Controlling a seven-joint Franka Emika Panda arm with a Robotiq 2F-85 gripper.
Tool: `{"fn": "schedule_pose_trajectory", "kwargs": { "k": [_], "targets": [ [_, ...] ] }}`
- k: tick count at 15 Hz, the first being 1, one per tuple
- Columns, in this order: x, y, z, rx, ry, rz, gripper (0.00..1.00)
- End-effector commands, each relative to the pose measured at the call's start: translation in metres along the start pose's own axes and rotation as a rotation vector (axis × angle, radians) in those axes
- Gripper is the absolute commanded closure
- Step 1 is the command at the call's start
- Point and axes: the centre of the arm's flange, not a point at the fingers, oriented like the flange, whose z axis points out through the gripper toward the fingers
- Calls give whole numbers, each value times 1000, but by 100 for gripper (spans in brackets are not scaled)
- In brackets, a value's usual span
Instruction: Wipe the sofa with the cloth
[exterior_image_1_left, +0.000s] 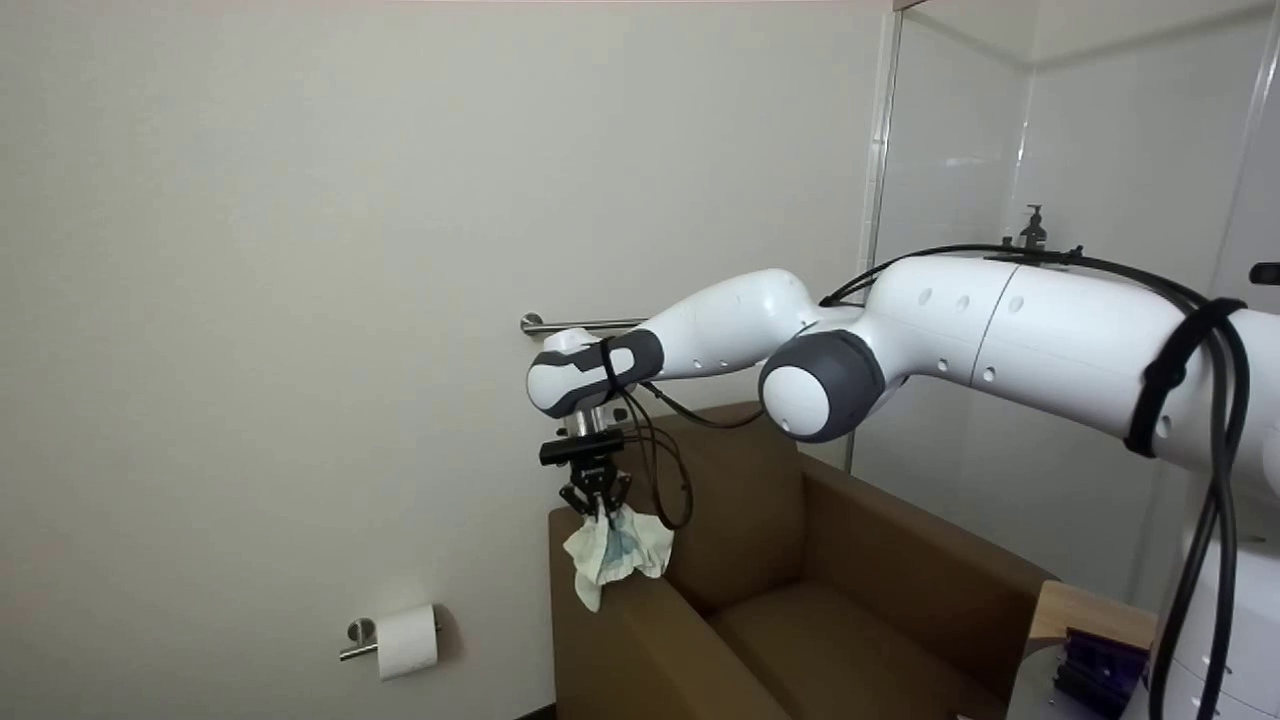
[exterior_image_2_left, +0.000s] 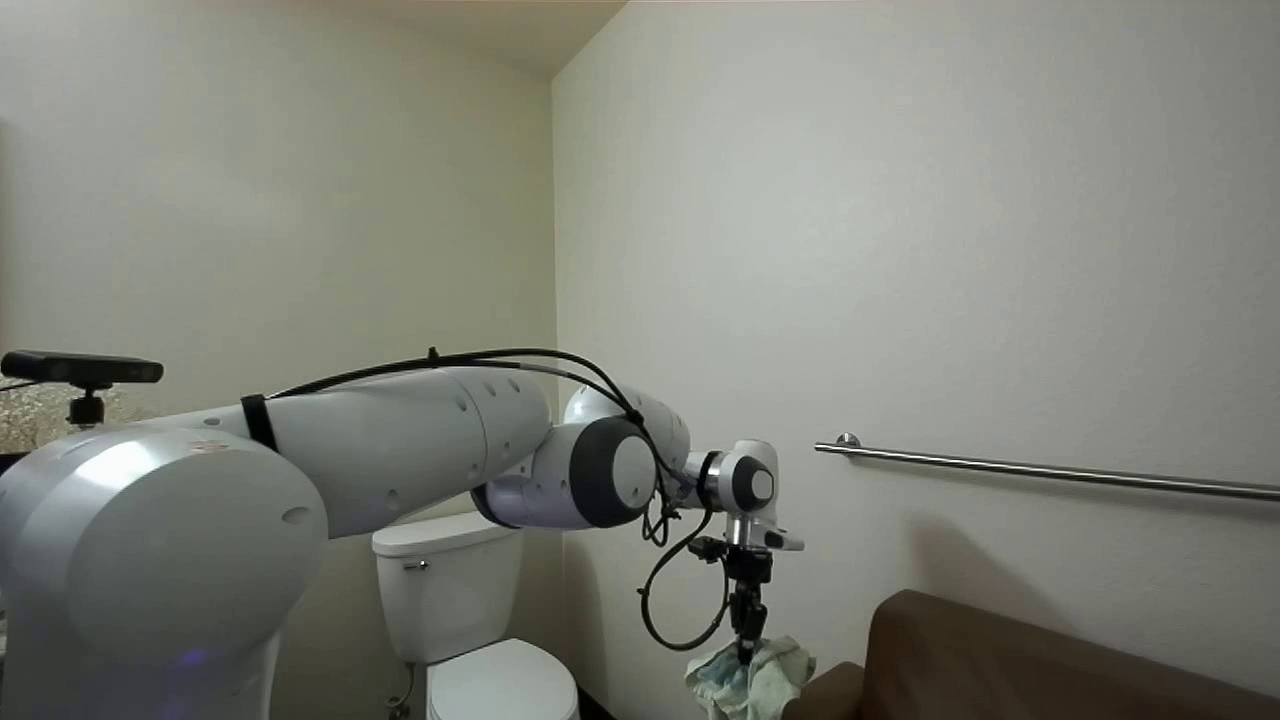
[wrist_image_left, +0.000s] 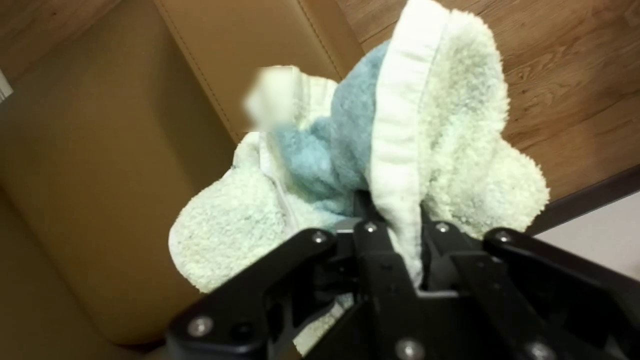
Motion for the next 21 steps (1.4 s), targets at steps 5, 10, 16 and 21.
{"fn": "schedule_pose_trajectory", "kwargs": {
  "k": [5, 10, 16, 21],
  "targets": [
    [-46, 52, 12, -99, -39, 58, 91],
    [-43, 62, 100, -200, -284, 31, 91],
    [-8, 61, 148, -116, -281, 56, 91],
    [9, 30, 134, -71, -156, 55, 92]
  ]
}}
